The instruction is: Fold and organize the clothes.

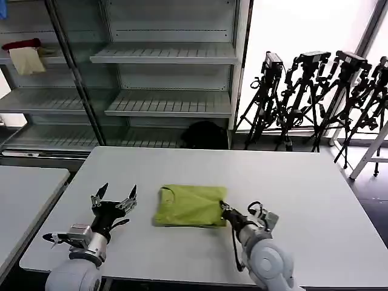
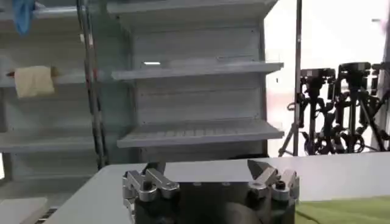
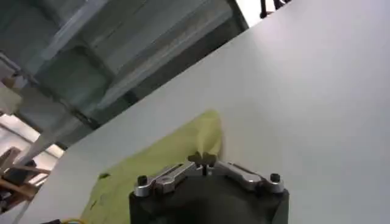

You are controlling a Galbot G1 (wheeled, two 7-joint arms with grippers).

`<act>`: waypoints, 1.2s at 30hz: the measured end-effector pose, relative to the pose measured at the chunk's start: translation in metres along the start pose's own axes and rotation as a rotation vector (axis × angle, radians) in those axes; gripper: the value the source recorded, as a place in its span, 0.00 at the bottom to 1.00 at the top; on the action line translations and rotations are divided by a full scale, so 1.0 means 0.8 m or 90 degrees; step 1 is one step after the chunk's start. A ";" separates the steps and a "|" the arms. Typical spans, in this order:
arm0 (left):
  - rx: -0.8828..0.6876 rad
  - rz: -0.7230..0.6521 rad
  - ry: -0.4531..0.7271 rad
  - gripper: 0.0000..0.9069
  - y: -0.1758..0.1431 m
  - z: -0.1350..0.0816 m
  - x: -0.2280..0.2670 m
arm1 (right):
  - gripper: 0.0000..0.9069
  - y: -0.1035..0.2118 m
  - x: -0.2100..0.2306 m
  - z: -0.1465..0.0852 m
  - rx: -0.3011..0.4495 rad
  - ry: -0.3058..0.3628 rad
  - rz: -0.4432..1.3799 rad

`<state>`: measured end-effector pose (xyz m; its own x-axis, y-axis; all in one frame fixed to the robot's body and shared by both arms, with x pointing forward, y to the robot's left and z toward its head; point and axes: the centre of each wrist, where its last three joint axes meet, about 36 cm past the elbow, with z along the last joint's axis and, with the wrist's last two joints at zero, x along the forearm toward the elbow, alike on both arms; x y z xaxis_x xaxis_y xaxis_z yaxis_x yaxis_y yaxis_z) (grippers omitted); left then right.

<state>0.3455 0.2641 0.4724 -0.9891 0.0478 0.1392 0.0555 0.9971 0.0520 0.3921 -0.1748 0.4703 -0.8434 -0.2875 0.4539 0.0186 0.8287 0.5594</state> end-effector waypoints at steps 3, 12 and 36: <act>0.001 0.000 0.001 1.00 0.000 0.001 0.000 | 1.00 -0.020 0.010 -0.009 0.007 -0.011 0.011; 0.000 -0.006 0.006 1.00 0.008 0.004 0.005 | 1.00 -0.068 0.040 -0.028 0.064 -0.078 0.018; 0.052 0.008 0.028 1.00 0.056 0.013 -0.025 | 1.00 -0.220 0.087 -0.120 0.370 -0.183 0.237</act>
<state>0.3660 0.3087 0.4613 -0.9813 0.0590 0.1833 0.0544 0.9981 -0.0305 0.3818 -0.3868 0.4704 -0.9455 0.1322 0.2975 0.1107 0.9899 -0.0881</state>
